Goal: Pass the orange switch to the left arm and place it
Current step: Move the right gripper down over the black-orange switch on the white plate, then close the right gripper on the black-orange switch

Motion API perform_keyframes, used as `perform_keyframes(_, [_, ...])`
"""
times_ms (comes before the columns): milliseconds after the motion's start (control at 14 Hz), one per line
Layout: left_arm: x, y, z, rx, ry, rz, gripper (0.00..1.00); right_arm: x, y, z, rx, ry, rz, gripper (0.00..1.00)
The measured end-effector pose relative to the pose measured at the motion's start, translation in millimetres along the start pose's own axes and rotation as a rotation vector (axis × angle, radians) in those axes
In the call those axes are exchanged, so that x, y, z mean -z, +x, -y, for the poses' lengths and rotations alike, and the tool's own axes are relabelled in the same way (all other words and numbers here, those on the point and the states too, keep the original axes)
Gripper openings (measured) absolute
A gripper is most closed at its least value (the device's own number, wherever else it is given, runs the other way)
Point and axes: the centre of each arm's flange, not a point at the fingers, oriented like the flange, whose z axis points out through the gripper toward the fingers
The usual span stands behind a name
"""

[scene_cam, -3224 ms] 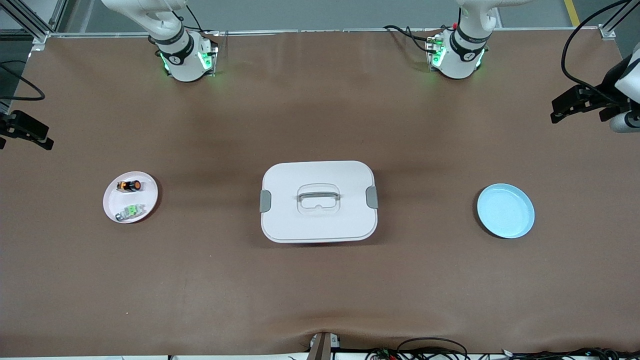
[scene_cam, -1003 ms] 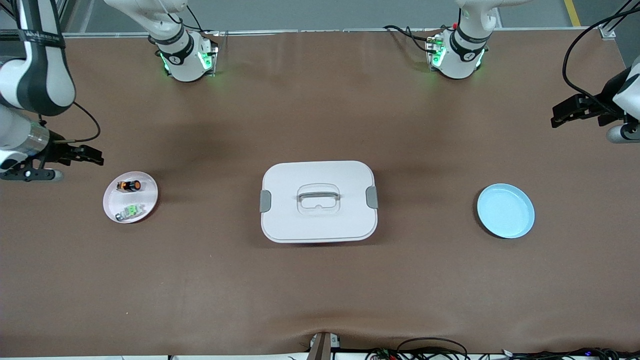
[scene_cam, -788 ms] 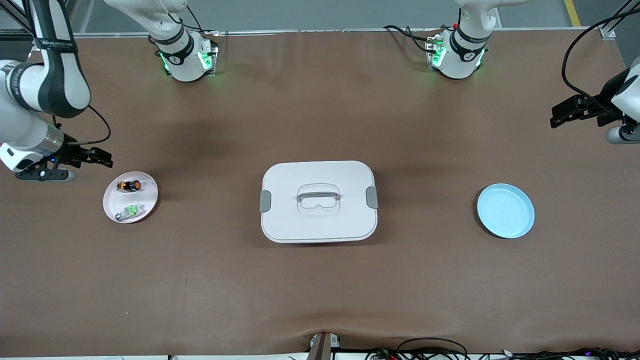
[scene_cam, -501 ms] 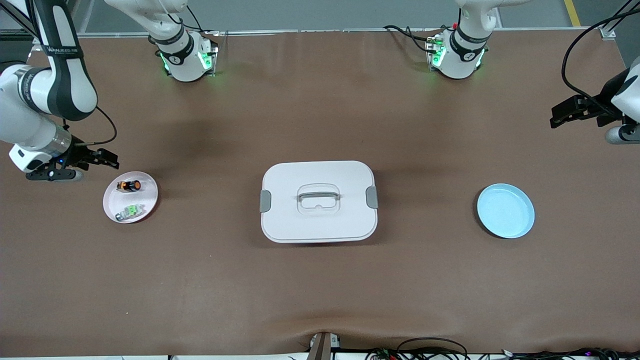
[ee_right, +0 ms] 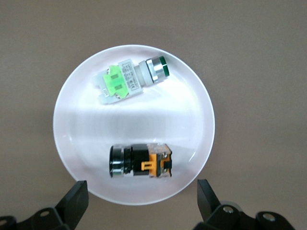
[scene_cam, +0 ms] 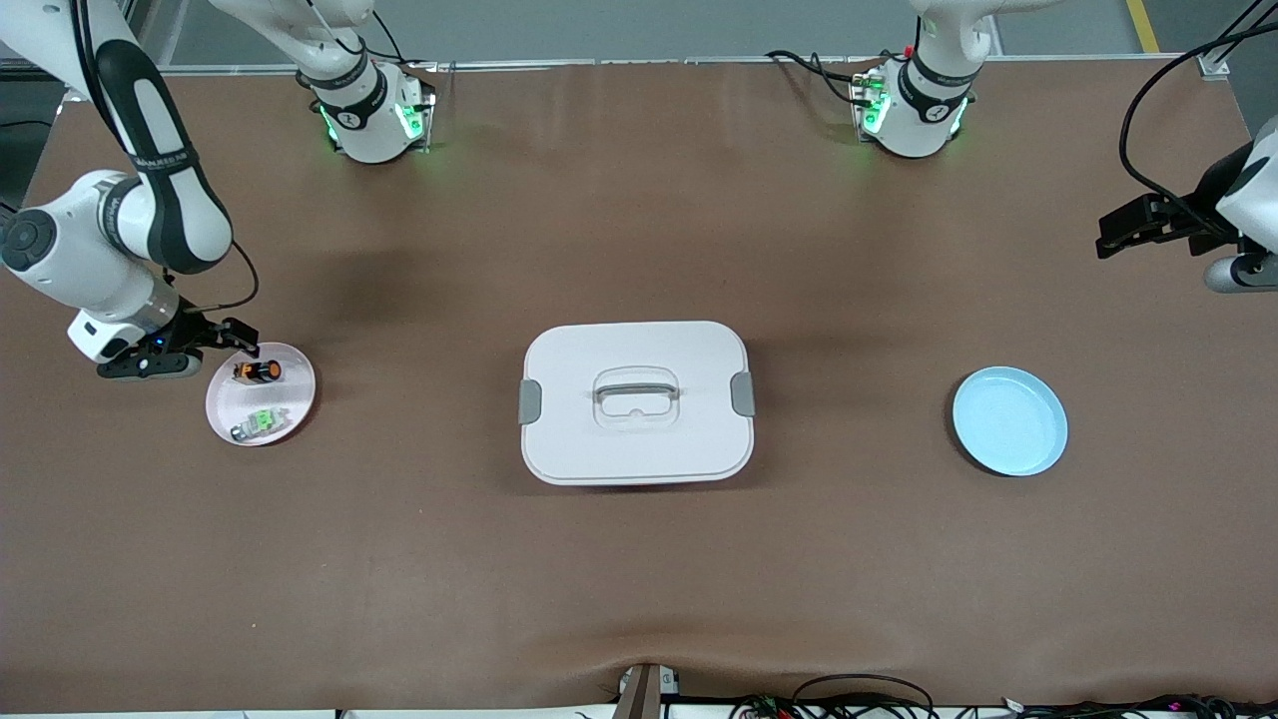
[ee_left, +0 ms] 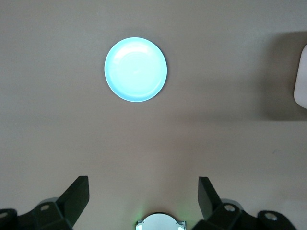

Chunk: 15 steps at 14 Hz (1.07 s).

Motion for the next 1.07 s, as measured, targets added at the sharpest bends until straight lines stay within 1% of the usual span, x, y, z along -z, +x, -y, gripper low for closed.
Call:
perform_keyframes(215, [-0.3, 0.1, 0.0, 0.0, 0.0, 0.001, 1.0, -17.9, -2.3, -0.2, -0.001, 0.0, 0.017, 1.0])
perform_keyframes(573, [-4.6, 2.1, -0.2, -0.001, 0.0, 0.008, 1.0, -36.2, -4.2, -0.2, -0.005, -0.002, 0.025, 1.0])
perform_keyframes(788, [-7.0, 3.2, -2.5, -0.003, 0.0, 0.013, 1.0, -44.0, -3.3, 0.5, -0.006, -0.008, 0.013, 1.0])
perform_keyframes(1075, [-9.0, 4.3, -7.8, -0.003, 0.001, 0.015, 1.0, -52.9, -2.6, 2.3, -0.003, -0.008, 0.017, 1.0])
